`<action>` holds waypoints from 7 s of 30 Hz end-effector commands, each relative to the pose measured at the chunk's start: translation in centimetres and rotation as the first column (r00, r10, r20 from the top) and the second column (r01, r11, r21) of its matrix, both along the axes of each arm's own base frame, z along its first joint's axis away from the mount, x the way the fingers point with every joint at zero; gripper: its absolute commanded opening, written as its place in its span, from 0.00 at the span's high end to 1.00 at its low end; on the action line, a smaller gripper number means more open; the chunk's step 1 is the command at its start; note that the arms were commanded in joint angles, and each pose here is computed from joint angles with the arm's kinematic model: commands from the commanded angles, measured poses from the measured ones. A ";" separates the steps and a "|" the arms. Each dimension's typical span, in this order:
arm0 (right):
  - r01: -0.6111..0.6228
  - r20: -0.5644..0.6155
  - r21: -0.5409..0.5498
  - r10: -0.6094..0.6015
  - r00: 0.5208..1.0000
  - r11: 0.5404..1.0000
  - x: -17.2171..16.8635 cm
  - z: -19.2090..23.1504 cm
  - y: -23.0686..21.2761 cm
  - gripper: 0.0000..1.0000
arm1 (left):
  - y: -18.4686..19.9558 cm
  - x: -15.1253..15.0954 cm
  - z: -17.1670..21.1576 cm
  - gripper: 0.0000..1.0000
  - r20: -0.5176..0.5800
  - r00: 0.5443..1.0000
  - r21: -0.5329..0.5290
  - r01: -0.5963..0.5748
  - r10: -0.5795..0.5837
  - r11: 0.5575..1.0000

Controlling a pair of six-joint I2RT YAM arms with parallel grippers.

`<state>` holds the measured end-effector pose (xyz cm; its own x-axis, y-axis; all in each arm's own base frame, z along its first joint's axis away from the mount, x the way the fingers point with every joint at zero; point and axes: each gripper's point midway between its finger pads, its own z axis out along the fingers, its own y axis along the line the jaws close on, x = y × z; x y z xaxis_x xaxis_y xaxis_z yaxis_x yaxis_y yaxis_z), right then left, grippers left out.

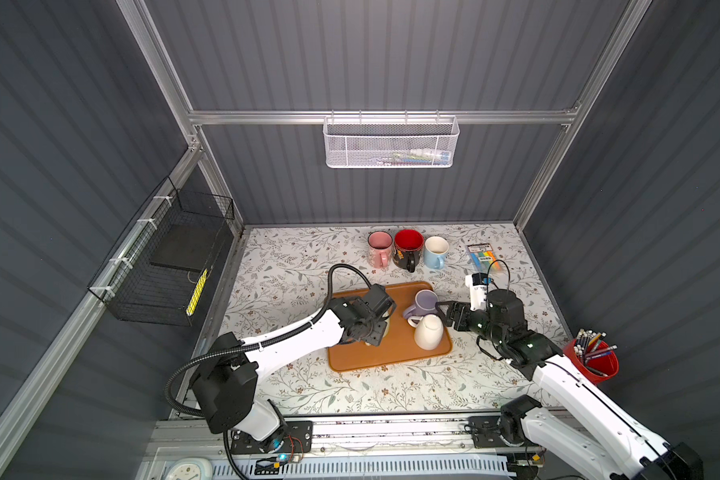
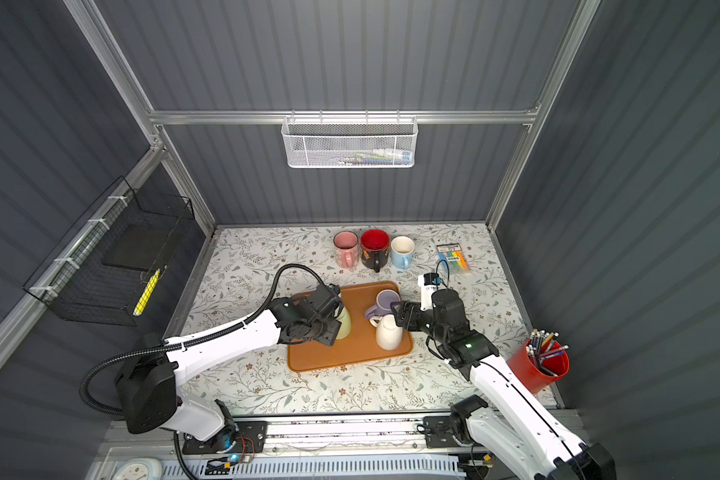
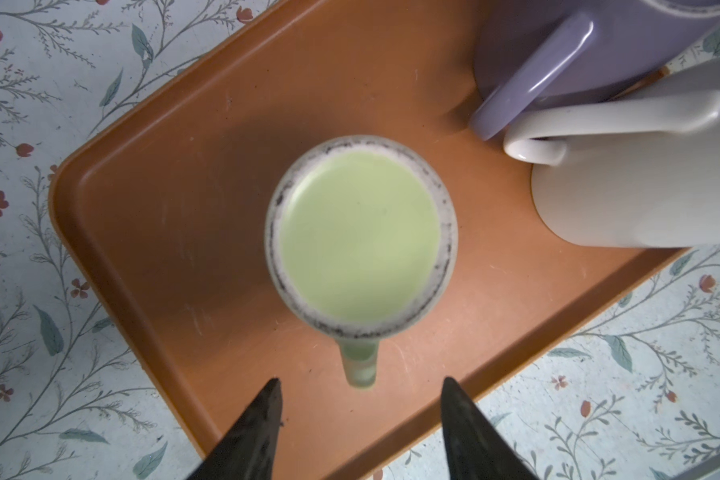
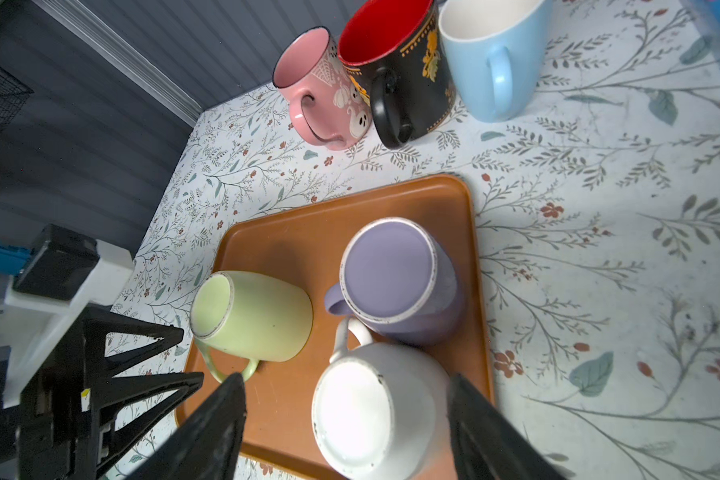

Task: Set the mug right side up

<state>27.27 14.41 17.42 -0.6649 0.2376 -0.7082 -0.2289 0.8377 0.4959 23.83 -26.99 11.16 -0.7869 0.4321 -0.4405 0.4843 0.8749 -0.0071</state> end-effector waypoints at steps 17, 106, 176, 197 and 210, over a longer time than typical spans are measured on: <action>-0.016 -0.017 0.078 0.018 1.000 0.997 0.4 -1.0 0.3 0.24 | -0.5 0.6 -2.0 0.45 -0.037 0.999 0.079 -0.022 0.025 0.997; -0.468 0.281 0.449 0.377 0.883 0.761 -2.9 7.7 8.1 0.23 | 2.1 5.7 20.4 1.00 0.185 0.963 -0.869 0.067 0.197 0.490; -0.675 0.461 0.515 0.494 0.737 0.528 4.0 18.9 17.6 0.79 | -1.2 5.3 24.8 1.00 0.283 0.956 -0.958 0.278 0.075 0.068; -0.656 0.453 0.488 0.475 0.754 0.576 3.4 18.8 16.8 1.00 | 0.0 4.9 23.0 0.31 0.284 0.951 -0.946 0.257 0.120 0.196; -0.556 0.320 0.386 0.459 0.829 0.736 4.3 16.4 16.1 1.00 | 6.2 3.0 22.2 0.00 0.334 0.893 -0.838 0.134 0.302 0.529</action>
